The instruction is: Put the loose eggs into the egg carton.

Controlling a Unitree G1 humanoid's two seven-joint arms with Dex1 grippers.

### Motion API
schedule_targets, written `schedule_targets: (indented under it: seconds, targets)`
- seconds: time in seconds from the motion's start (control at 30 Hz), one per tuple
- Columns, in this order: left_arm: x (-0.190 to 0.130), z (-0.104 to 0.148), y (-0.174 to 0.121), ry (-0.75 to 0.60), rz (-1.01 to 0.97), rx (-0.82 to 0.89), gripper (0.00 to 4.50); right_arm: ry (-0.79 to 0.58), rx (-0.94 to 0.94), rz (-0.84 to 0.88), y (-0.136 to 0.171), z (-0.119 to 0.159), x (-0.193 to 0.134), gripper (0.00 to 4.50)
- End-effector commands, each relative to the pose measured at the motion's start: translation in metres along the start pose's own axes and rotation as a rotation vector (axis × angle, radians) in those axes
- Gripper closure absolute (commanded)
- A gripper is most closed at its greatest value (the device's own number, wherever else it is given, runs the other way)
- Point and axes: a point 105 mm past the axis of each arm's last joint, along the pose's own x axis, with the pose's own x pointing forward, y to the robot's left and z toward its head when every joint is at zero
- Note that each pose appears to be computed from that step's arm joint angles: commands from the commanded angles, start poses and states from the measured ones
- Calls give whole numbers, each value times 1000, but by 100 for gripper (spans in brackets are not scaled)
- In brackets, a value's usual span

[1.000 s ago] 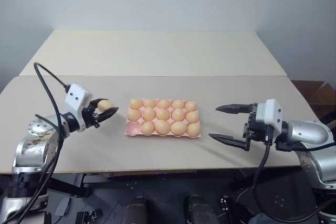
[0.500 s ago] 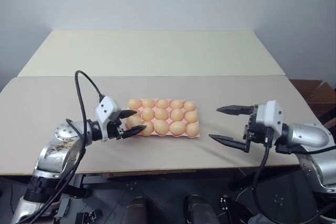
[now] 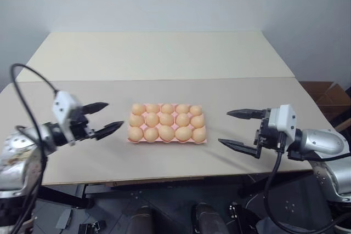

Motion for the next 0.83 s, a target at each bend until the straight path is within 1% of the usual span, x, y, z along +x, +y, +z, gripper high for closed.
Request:
schedule_targets:
  seconds: [0.03, 0.17, 0.27, 0.43, 0.83]
  targets:
    - [-34, 4, 5, 19, 32, 30, 2, -25, -48, -8, -5, 11, -6, 0]
    - [-63, -2, -2, 44, 73, -14, 2, -17, -31, -1, -5, 7, -10, 0]
    - [-73, 0, -14, 29, 80, -35, 2, -10, -20, 9, -5, 5, -12, 0]
    - [-74, 3, -29, 1, 90, -54, 2, -6, -12, 11, -9, 2, -12, 0]
    - [-72, 8, -38, -9, 105, -68, 2, -18, -7, 28, -12, 0, -5, 0]
